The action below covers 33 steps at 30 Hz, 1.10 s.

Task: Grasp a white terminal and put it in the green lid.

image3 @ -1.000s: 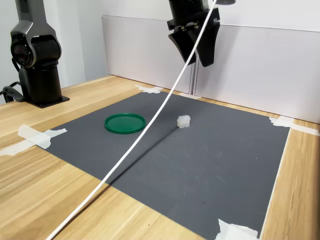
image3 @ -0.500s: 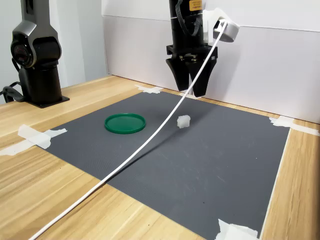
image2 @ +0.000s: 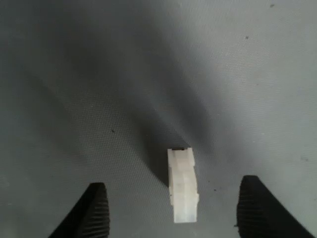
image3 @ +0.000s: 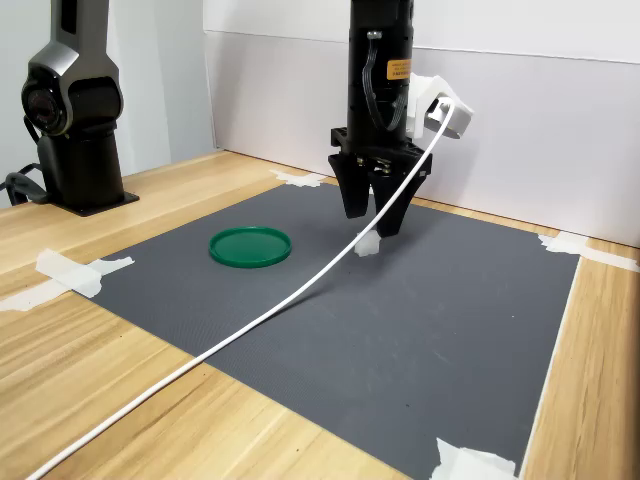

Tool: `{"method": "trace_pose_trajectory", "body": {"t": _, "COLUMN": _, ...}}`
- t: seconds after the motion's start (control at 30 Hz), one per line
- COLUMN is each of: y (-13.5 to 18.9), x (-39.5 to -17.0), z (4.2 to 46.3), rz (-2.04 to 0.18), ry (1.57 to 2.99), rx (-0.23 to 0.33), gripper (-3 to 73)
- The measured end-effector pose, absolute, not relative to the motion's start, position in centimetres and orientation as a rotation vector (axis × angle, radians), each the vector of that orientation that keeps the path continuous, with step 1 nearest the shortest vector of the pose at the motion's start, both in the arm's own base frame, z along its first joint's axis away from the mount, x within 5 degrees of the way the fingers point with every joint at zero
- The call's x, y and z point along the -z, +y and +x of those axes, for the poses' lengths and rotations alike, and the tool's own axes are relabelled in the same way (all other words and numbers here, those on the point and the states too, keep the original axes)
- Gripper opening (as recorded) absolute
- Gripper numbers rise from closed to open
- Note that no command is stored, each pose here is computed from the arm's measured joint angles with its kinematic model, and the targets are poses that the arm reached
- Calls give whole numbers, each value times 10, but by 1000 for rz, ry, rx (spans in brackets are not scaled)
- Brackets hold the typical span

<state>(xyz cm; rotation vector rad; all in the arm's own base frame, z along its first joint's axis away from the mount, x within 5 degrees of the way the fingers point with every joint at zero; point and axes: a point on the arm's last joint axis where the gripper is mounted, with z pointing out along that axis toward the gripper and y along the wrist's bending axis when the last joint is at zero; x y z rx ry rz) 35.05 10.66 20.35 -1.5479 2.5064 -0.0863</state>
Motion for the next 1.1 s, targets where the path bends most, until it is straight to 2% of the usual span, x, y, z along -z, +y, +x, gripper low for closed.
{"method": "trace_pose_trajectory", "body": {"t": 0.3, "y": 105, "x": -196, "z": 353, "rz": -1563, "ry": 2518, "rx": 114, "gripper": 583}}
{"method": "trace_pose_trajectory", "body": {"t": 0.47, "y": 105, "x": -191, "z": 354, "rz": -1547, "ry": 2542, "rx": 116, "gripper": 522}}
{"method": "trace_pose_trajectory", "body": {"t": 0.7, "y": 105, "x": -185, "z": 355, "rz": -1543, "ry": 2562, "rx": 111, "gripper": 383}}
{"method": "trace_pose_trajectory", "body": {"t": 0.87, "y": 105, "x": -185, "z": 355, "rz": -1529, "ry": 2570, "rx": 111, "gripper": 154}}
{"method": "trace_pose_trajectory", "body": {"t": 0.93, "y": 105, "x": -185, "z": 355, "rz": -1527, "ry": 2571, "rx": 111, "gripper": 84}}
{"method": "trace_pose_trajectory", "body": {"t": 1.1, "y": 105, "x": -186, "z": 355, "rz": -1510, "ry": 2581, "rx": 110, "gripper": 81}}
